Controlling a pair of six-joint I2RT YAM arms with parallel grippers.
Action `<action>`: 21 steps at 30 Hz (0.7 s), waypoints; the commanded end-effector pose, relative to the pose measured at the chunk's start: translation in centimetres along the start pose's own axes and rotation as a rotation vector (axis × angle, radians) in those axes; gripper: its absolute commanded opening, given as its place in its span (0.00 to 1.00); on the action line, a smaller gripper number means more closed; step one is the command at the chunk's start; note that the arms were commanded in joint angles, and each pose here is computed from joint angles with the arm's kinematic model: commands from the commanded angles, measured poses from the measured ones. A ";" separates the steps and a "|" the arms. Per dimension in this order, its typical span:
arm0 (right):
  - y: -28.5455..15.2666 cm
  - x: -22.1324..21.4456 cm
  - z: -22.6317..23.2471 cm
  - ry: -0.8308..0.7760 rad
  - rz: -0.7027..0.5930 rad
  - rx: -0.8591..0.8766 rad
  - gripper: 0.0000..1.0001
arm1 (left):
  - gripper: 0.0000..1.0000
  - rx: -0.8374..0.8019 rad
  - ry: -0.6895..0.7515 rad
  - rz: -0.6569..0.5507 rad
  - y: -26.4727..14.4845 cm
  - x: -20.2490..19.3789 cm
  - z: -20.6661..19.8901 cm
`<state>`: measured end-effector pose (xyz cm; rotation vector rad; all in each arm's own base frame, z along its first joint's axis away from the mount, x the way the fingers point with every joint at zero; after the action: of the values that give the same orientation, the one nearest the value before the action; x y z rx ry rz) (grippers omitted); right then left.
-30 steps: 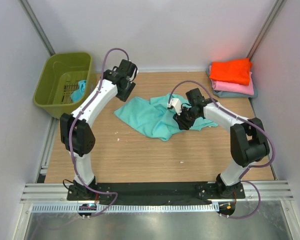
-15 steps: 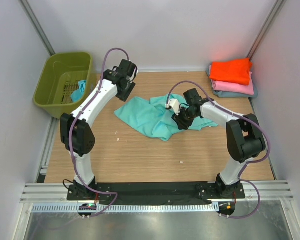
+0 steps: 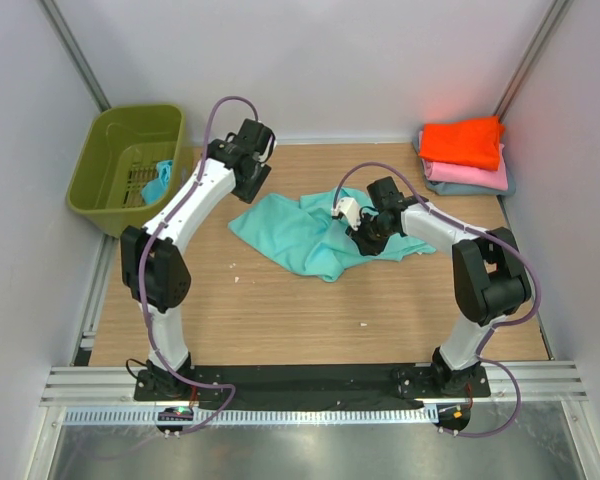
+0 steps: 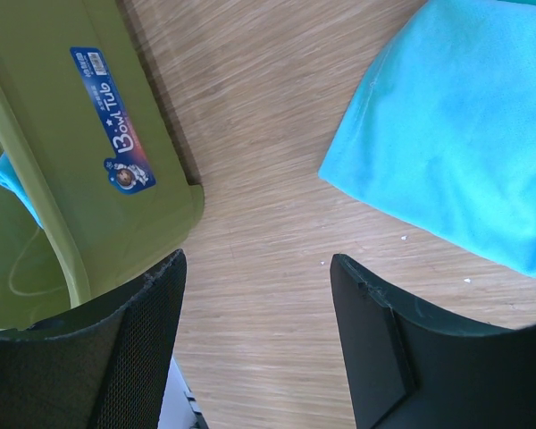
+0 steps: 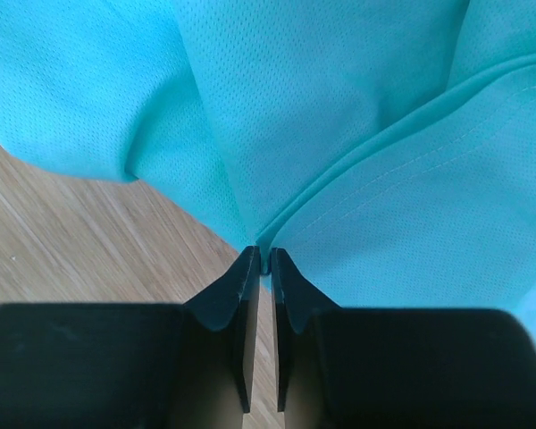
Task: Fold and stack the t-shirts
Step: Flatten the tshirt out
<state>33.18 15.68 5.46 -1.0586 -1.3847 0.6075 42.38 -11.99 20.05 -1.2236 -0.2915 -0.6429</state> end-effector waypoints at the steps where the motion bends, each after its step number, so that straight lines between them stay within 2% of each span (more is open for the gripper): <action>1: -0.4 1.3 -1.7 -0.035 -0.027 -0.062 0.15 | 0.67 0.010 -0.016 -0.043 -0.4 1.2 0.2; 5: -2.2 2.7 -3.7 -0.056 -0.040 -0.151 0.02 | 0.67 0.009 -0.016 -0.040 -0.2 1.2 0.1; 7: -3.7 3.3 -5.0 -0.068 -0.034 -0.212 0.02 | 0.67 0.007 -0.021 -0.048 -0.3 1.5 0.1; 15: -14.8 9.0 -12.0 -0.130 -0.103 -0.518 0.01 | 0.67 -0.022 -0.035 -0.038 0.6 1.9 -1.0; 21: -21.3 8.8 -16.8 -0.086 -0.054 -0.744 0.01 | 0.67 -0.184 -0.080 0.036 3.5 2.2 -3.7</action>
<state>44.68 12.90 26.04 -1.4247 -1.7519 0.1792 44.24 -13.95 18.15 -1.2989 -0.2689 -0.6319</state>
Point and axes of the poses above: each gripper's point midway between its finger pads, its own y axis out along the fingers, its own z axis along the line the jaws close on, x = y × z, the point moved 1 cm from there along -y, back along the fingers, and after that the axes turned 14 degrees about -y, right-handed, at the moved point
